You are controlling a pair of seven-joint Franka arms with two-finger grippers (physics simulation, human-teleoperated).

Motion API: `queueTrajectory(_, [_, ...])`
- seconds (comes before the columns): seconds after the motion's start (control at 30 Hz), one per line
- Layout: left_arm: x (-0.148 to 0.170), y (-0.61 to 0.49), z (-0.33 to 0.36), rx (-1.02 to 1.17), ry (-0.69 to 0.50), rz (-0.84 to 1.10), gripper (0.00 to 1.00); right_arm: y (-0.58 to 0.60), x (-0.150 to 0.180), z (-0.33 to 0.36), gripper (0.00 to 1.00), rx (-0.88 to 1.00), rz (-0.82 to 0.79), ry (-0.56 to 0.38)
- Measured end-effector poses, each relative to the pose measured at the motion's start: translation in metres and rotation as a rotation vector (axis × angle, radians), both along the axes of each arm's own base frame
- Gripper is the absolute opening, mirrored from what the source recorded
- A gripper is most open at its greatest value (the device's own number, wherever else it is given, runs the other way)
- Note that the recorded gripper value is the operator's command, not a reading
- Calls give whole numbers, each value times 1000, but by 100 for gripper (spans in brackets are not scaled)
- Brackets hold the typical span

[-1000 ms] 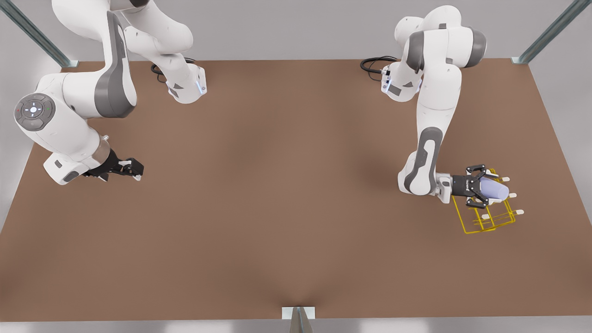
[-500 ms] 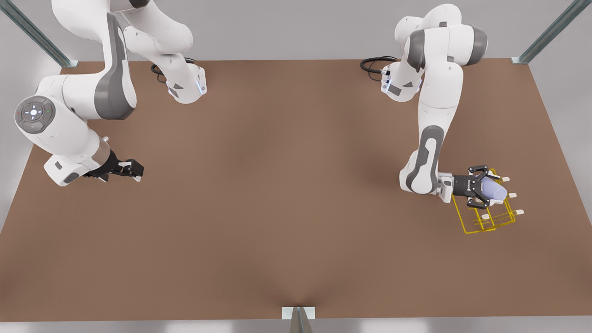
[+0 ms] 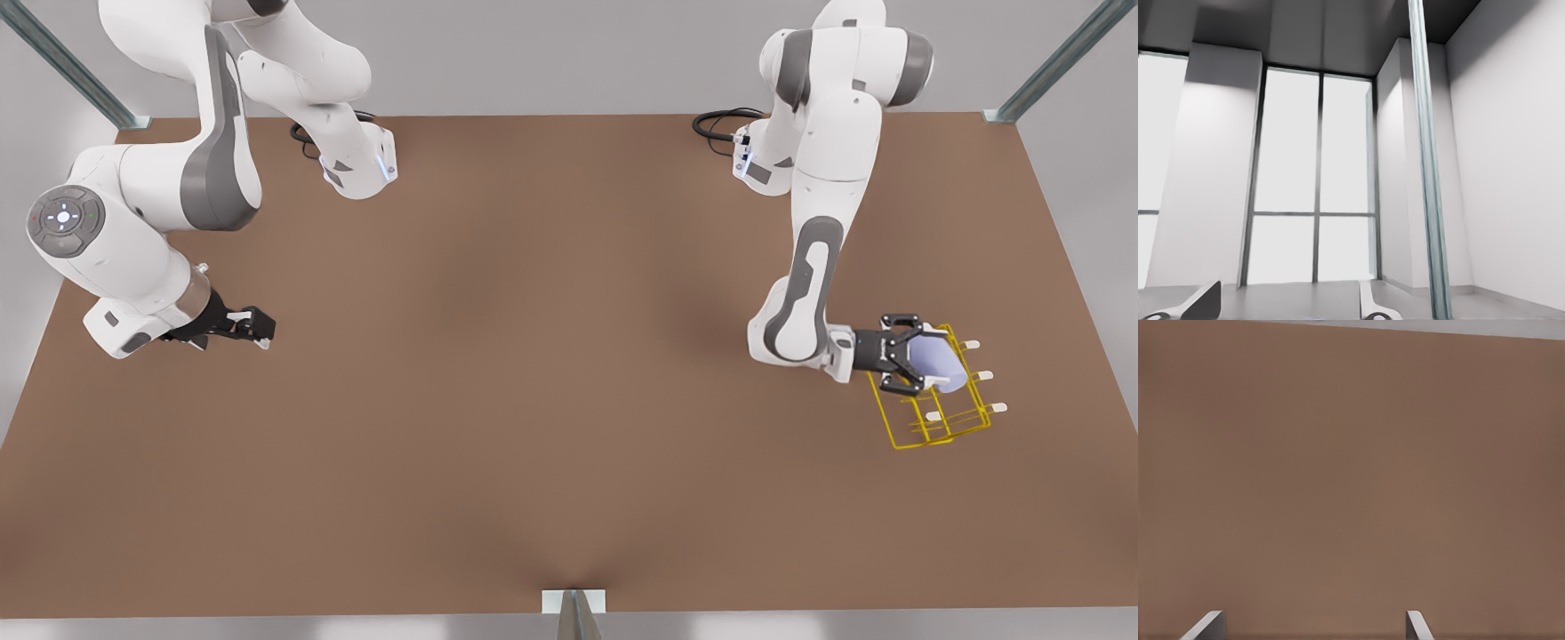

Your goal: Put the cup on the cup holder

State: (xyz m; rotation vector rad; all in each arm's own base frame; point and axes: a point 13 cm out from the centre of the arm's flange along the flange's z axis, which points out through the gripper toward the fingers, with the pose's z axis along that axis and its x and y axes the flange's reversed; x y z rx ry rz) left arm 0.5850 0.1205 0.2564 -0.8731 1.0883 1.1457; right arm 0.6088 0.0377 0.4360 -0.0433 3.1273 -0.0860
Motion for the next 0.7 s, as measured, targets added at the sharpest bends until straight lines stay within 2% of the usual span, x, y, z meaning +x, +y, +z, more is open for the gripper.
queueTrajectory(0.47, [-4,-34,60,-108,-17,35,100,-1,0,-1,100,0,-2,2])
queueTrajectory(0.6, [0,-117,64,-332,-18,62,100,-1,0,-1,100,0,-2,2])
queueTrajectory(0.7, [12,-189,92,-672,-34,147,100,-1,0,-1,100,0,-2,2])
